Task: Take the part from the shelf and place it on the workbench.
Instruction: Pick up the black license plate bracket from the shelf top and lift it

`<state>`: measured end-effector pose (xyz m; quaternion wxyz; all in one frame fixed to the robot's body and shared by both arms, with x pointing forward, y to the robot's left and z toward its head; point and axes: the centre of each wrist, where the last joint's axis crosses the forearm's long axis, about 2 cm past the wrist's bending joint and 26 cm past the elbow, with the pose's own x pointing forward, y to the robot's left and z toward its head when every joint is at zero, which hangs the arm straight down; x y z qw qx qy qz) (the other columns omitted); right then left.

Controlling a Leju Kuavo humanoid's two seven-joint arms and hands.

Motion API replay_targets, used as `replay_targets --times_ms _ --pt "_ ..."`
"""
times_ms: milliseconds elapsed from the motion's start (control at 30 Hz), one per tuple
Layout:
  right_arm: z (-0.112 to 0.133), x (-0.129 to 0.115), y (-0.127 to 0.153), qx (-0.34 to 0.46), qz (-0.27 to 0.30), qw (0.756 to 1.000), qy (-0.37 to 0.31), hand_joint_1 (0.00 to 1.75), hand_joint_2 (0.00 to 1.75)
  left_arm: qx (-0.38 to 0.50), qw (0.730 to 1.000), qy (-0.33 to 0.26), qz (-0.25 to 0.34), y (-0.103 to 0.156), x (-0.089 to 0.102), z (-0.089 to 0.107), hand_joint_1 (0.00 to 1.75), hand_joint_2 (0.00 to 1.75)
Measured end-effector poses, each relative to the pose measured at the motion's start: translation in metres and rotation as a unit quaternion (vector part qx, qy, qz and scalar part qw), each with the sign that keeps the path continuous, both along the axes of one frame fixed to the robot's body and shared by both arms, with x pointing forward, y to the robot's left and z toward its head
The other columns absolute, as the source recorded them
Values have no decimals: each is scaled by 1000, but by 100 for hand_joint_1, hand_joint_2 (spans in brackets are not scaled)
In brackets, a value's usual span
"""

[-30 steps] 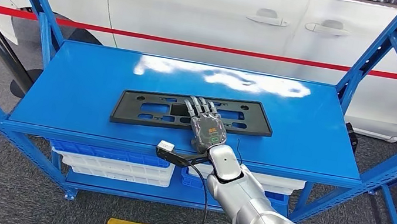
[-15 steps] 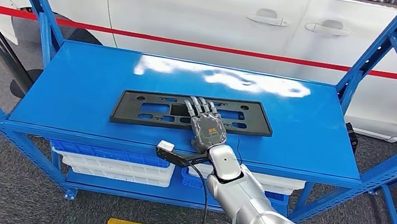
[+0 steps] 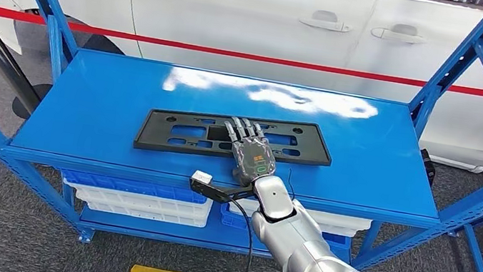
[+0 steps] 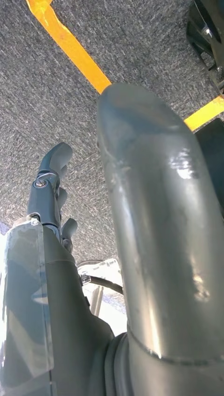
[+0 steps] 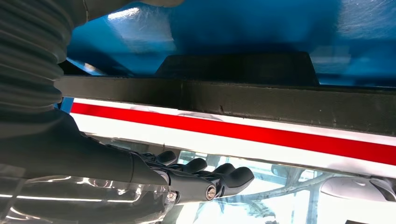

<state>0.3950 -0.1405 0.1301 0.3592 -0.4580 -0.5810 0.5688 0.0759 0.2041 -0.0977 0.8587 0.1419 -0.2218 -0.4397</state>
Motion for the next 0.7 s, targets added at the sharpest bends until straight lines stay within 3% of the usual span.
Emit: replay_targets --times_ms 700 --pt "0 0 0 0 0 1000 0 0 175 0 1000 0 0 0 0 0 0 0"
